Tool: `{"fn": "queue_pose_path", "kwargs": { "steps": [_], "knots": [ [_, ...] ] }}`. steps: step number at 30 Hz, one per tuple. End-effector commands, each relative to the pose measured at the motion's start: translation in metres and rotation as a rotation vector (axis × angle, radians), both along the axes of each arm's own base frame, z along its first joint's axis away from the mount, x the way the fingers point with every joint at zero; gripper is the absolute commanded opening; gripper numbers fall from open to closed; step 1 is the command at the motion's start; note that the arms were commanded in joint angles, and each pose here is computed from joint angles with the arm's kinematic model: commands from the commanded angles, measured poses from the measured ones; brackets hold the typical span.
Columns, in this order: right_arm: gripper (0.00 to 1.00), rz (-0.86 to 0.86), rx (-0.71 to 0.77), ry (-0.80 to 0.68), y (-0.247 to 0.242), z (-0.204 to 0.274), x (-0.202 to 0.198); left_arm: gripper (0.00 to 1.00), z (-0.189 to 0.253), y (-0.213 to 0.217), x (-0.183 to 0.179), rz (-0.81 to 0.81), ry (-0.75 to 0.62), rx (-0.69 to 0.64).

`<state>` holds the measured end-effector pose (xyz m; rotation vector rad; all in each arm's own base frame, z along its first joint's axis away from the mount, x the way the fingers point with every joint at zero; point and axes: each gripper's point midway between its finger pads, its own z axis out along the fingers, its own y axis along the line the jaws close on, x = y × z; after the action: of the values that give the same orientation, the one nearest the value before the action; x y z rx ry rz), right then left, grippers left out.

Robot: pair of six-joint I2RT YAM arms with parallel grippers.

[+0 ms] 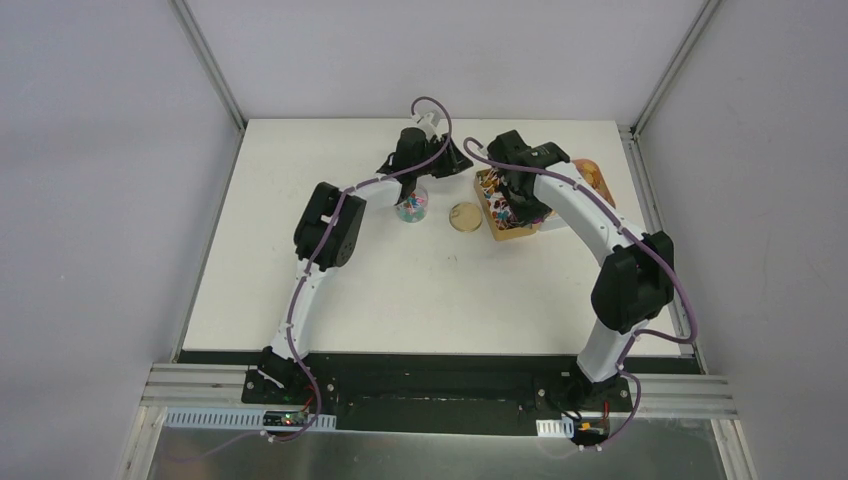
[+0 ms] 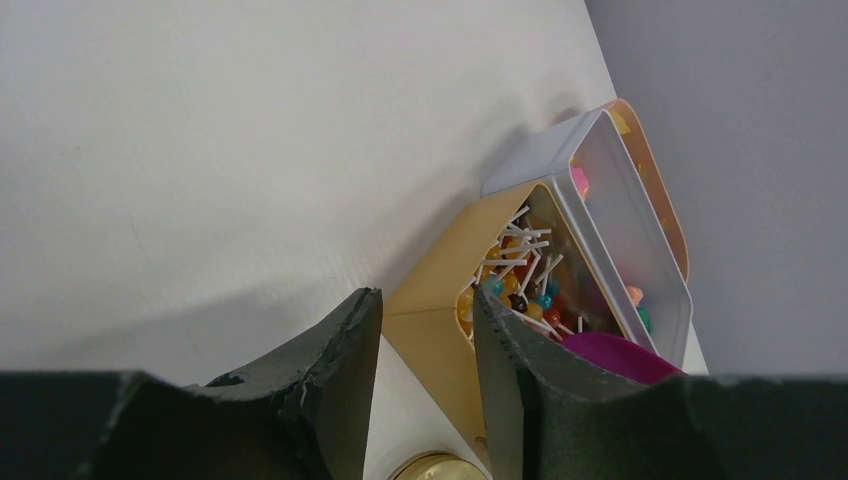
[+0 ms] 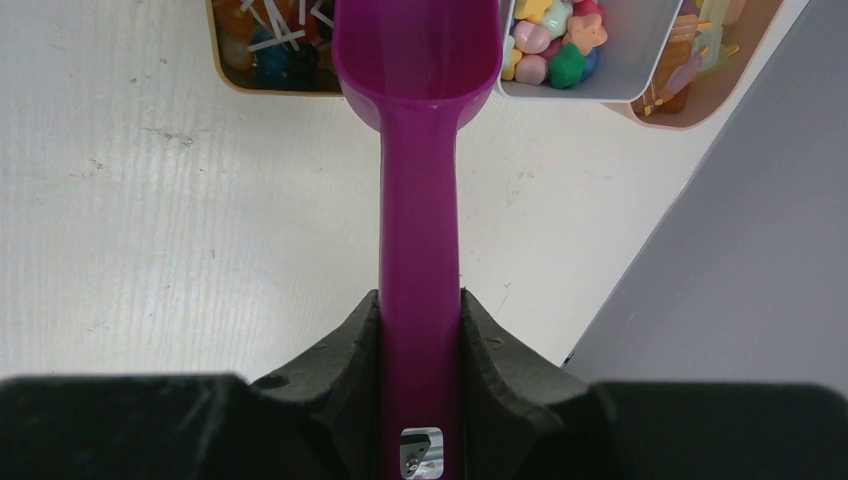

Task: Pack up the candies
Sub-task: Scoop the fake candies from the storage box.

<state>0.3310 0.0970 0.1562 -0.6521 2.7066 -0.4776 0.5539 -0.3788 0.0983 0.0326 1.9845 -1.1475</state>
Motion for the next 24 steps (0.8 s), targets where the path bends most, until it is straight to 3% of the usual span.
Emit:
{"fn": "queue_pose_path", "kwargs": {
  "steps": [1,14,24],
  "knots": [
    [0.0,-0.005,0.011,-0.019,-0.007,0.014,-0.005,0.39,0.032,-0.014,0.009,-0.015,-0.065,-0.1],
    [0.0,0.025,-0.003,-0.001,0.003,-0.021,0.018,0.36,-0.005,-0.03,-0.002,-0.059,-0.002,-0.096],
    [0.0,0.037,0.021,-0.051,0.01,-0.051,0.032,0.37,-0.01,-0.045,-0.008,-0.111,-0.006,-0.124]
  ]
}}
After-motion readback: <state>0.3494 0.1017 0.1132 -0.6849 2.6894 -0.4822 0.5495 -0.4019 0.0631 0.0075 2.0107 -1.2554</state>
